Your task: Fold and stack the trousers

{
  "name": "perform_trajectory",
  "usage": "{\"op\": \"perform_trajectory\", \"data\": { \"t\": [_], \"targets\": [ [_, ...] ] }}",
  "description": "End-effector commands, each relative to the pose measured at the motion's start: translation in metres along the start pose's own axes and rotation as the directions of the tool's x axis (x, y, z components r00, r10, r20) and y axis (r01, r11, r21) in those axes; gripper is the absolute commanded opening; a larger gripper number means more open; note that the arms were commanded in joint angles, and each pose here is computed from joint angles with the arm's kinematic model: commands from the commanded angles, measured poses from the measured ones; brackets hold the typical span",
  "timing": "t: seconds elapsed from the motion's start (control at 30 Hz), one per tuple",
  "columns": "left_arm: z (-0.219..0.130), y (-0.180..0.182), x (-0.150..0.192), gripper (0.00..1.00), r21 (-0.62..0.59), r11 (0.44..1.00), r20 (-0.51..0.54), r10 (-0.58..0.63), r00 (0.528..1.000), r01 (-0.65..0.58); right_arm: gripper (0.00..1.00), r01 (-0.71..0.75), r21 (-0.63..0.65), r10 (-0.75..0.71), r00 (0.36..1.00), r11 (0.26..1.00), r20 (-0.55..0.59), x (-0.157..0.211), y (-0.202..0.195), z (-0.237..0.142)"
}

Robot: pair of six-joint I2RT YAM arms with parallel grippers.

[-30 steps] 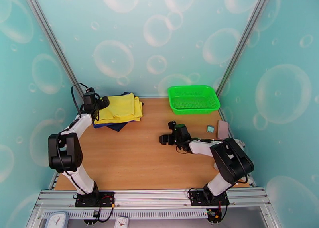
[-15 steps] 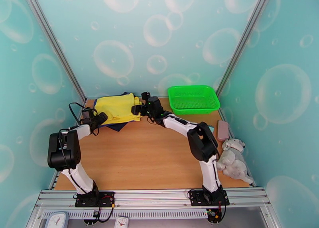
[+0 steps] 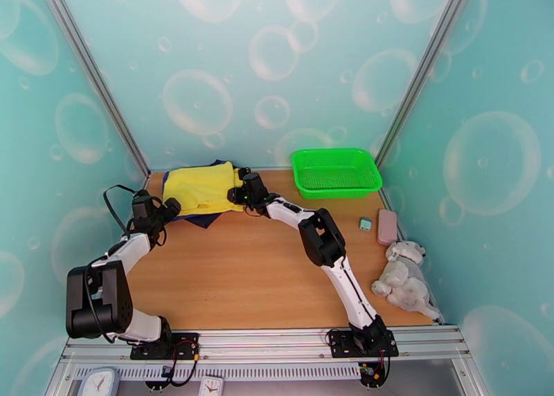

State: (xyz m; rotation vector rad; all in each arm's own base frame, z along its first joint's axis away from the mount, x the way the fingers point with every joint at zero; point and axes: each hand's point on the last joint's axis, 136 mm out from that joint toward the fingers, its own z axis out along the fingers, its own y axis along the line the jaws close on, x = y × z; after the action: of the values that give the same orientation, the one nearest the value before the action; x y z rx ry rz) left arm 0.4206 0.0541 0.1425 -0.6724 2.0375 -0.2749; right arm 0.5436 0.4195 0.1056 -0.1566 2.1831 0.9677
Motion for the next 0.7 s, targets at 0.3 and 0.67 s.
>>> {"op": "perform_trajectory", "data": {
  "t": [0.3, 0.67],
  "targets": [
    [-0.032, 0.004, -0.014, 0.85, -0.033, 0.998, 0.114, 0.063, 0.991, -0.059, 0.0, -0.024, 0.006, 0.024, 0.998, 1.0, 0.056, -0.028, 0.009, -0.023],
    [-0.032, 0.008, -0.006, 0.85, -0.021, 0.998, 0.096, 0.066, 0.993, -0.065, 0.02, -0.109, 0.05, 0.105, 0.992, 0.993, 0.063, -0.033, -0.04, -0.036]
  ]
}}
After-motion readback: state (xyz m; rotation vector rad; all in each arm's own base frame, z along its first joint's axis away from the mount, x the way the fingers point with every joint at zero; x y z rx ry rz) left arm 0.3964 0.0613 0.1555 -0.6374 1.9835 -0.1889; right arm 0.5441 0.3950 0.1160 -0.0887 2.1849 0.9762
